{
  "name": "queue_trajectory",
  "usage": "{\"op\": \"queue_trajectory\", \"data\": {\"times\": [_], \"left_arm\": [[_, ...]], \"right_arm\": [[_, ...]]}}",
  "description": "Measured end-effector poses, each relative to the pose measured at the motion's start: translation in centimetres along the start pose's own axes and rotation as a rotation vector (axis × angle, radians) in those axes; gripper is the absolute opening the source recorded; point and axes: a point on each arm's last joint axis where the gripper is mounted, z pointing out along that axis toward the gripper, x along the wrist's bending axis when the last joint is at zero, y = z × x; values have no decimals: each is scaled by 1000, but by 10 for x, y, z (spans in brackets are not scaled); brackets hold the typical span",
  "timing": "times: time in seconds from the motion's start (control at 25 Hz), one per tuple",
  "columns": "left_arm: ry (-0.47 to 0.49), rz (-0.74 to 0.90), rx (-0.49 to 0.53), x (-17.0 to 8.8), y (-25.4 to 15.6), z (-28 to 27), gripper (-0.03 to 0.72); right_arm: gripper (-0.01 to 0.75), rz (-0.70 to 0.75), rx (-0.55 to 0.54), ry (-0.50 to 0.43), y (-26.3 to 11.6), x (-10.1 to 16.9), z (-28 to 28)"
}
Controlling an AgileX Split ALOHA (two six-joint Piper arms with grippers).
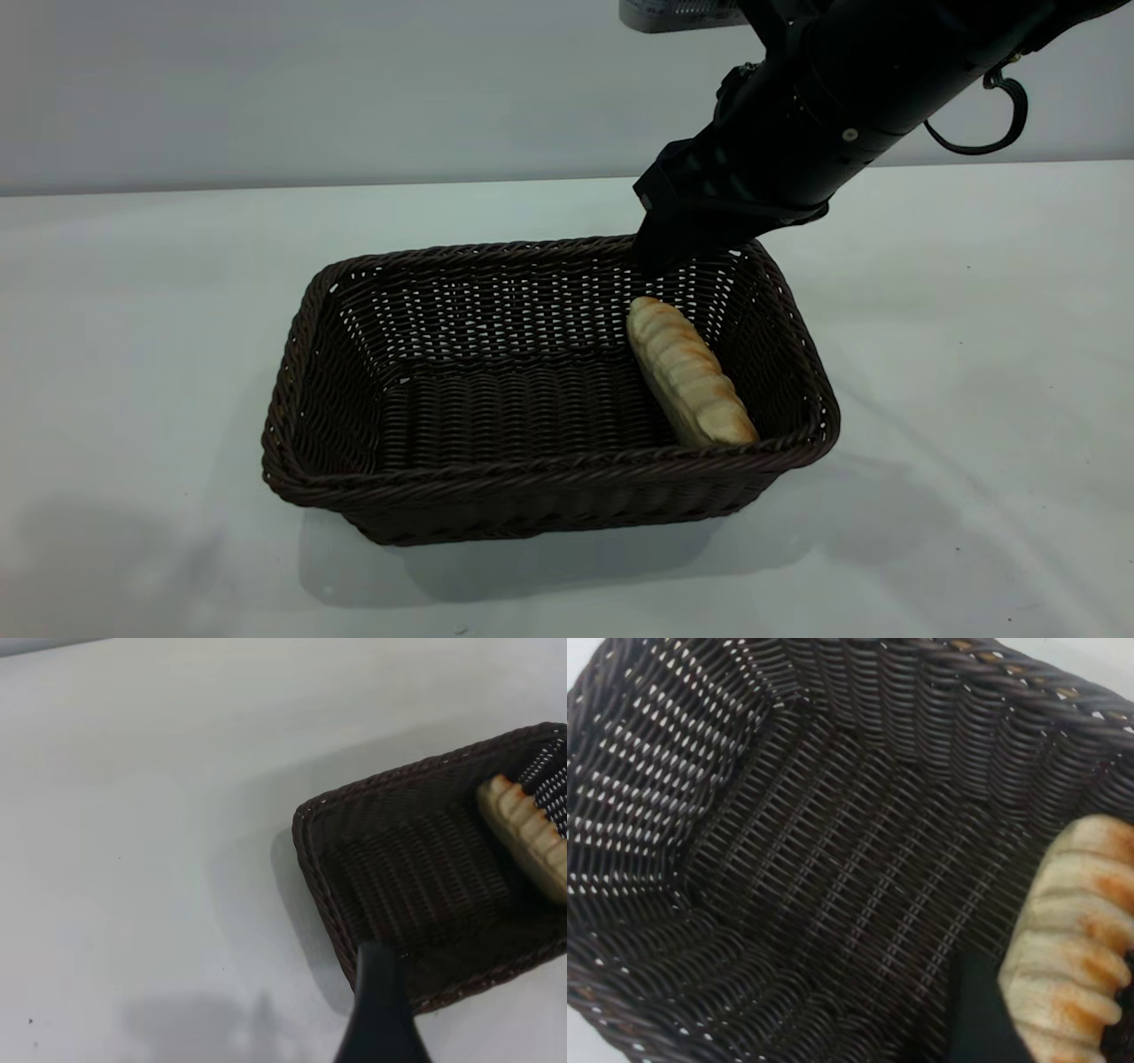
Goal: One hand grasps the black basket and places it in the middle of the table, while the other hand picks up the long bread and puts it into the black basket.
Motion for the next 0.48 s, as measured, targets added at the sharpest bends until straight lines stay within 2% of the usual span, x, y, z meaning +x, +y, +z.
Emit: {"op": "queue_trajectory", "data": {"times": [0.12,0.32,0.48], "left_arm": [[0,5,-32,-1,-17,-16,589],[0,11,-53,-1,-54,-30,589],[0,33,-48,0,-81,-31,589]], "right_arm": [[435,-28,-31,9,8,4,-14],[423,-109,-97,18,24,3,-60],[404,-70,-124,41,30,-8,-107]]}}
